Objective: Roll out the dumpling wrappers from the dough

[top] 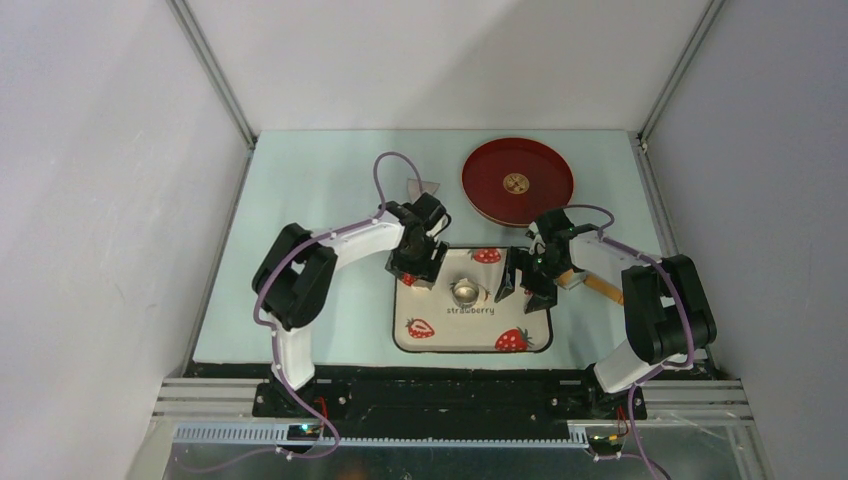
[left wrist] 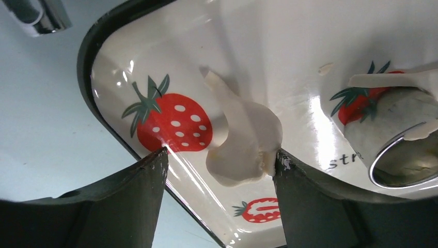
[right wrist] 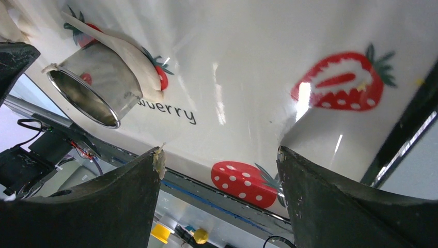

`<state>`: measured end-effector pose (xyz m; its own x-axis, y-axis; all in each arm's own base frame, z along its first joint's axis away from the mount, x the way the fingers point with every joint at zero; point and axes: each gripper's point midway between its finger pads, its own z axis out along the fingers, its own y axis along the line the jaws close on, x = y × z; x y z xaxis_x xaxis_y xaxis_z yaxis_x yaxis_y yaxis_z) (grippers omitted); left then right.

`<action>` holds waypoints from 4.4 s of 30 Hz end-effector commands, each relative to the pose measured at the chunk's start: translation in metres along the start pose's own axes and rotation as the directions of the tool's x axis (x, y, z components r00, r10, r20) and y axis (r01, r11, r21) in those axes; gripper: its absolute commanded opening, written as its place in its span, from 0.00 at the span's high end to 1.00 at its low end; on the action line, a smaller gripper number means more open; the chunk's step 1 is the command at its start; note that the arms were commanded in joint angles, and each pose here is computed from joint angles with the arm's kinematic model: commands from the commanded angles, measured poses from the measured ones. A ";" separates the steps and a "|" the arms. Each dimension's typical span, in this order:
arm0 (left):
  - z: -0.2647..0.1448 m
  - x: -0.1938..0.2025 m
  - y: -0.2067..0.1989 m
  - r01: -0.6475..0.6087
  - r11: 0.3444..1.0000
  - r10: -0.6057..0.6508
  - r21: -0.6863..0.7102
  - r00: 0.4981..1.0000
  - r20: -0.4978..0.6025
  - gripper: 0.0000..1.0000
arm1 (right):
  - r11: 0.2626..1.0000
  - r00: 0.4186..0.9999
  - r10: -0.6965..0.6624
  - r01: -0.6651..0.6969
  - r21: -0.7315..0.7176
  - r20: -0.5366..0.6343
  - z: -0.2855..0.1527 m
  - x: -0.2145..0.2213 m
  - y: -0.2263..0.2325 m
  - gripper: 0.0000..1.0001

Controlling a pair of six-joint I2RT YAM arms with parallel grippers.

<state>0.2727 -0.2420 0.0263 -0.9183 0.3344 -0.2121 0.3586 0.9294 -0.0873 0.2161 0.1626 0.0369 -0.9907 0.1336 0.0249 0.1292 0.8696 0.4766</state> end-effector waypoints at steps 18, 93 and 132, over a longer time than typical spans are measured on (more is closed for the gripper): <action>-0.091 -0.046 -0.011 0.022 0.984 -0.057 0.175 0.979 0.196 0.20 | 0.980 0.958 -0.148 0.176 -0.097 0.246 -0.046 -0.017 0.045 0.05; -0.126 -0.014 0.037 0.480 0.516 -0.694 0.709 0.720 0.018 0.22 | 0.822 0.628 -0.487 0.565 0.074 0.607 0.039 -0.030 0.252 0.69; -0.056 0.058 0.064 0.519 0.769 -0.593 0.373 0.797 0.113 0.47 | 0.858 0.794 -0.513 0.469 0.207 0.325 0.051 -0.053 0.205 0.01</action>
<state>0.2192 -0.1410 0.0562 -0.9160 -0.3600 -0.1770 -0.2148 0.8129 -0.5414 0.2920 0.3574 0.0421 -0.8555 -0.2543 -0.4510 -0.3534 0.9235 0.1495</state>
